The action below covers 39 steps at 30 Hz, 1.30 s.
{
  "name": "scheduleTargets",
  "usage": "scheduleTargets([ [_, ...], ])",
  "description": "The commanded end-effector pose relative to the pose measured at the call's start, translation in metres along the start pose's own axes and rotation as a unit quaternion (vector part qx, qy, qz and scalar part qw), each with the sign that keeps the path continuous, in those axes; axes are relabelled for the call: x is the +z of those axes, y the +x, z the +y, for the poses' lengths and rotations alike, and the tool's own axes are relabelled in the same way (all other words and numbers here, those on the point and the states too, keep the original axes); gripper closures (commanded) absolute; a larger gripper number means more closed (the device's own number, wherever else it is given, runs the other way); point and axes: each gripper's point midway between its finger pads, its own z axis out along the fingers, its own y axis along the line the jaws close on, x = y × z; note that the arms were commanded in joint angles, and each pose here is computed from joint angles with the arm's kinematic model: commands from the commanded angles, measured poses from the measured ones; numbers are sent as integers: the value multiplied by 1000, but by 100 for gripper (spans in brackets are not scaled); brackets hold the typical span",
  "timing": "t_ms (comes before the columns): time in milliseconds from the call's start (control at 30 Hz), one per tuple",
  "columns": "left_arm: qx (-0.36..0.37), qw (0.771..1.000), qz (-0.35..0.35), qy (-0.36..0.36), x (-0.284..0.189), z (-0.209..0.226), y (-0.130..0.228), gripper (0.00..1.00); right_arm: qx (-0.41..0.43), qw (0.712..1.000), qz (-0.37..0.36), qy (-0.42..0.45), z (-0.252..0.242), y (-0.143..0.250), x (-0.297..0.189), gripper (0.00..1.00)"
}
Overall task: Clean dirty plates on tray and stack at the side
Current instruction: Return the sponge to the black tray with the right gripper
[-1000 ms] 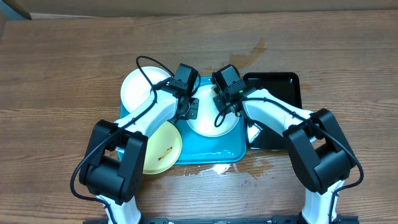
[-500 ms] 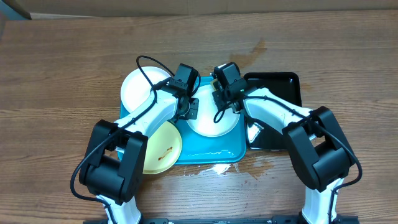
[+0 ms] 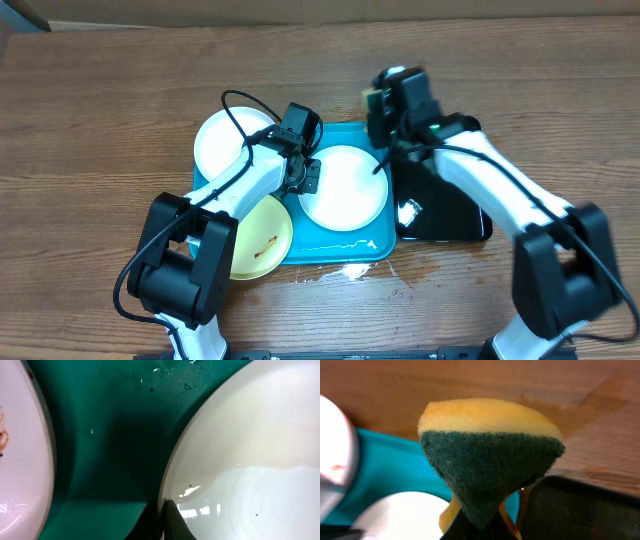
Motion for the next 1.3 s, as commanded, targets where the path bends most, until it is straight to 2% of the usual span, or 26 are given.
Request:
scheduleTargets([
  [0, 16, 999, 35, -8, 17, 2, 20, 96, 34, 998, -40, -43, 4, -33, -39, 96],
  [133, 16, 999, 35, -8, 17, 2, 20, 96, 83, 996, -21, -14, -32, -25, -62, 96],
  [333, 16, 999, 37, -8, 12, 1, 16, 96, 162, 980, 105, 47, -90, 41, -79, 96],
  [567, 14, 999, 35, -5, -10, -4, -2, 96, 189, 964, 177, 67, -105, 77, -83, 85],
  [767, 9, 998, 43, 35, -35, -21, -15, 96, 191, 952, 217, 96, -116, 99, -68, 83],
  [833, 9, 998, 43, 34, -40, -22, -17, 96, 192, 950, 226, 97, -118, 105, -61, 77],
  [967, 9, 998, 44, 34, -47, -23, -21, 96, 193, 946, 241, 99, -121, 114, -48, 71],
  [1267, -7, 996, 63, 63, -51, -20, -16, 96, 193, 947, 237, 99, -122, 114, -44, 39],
])
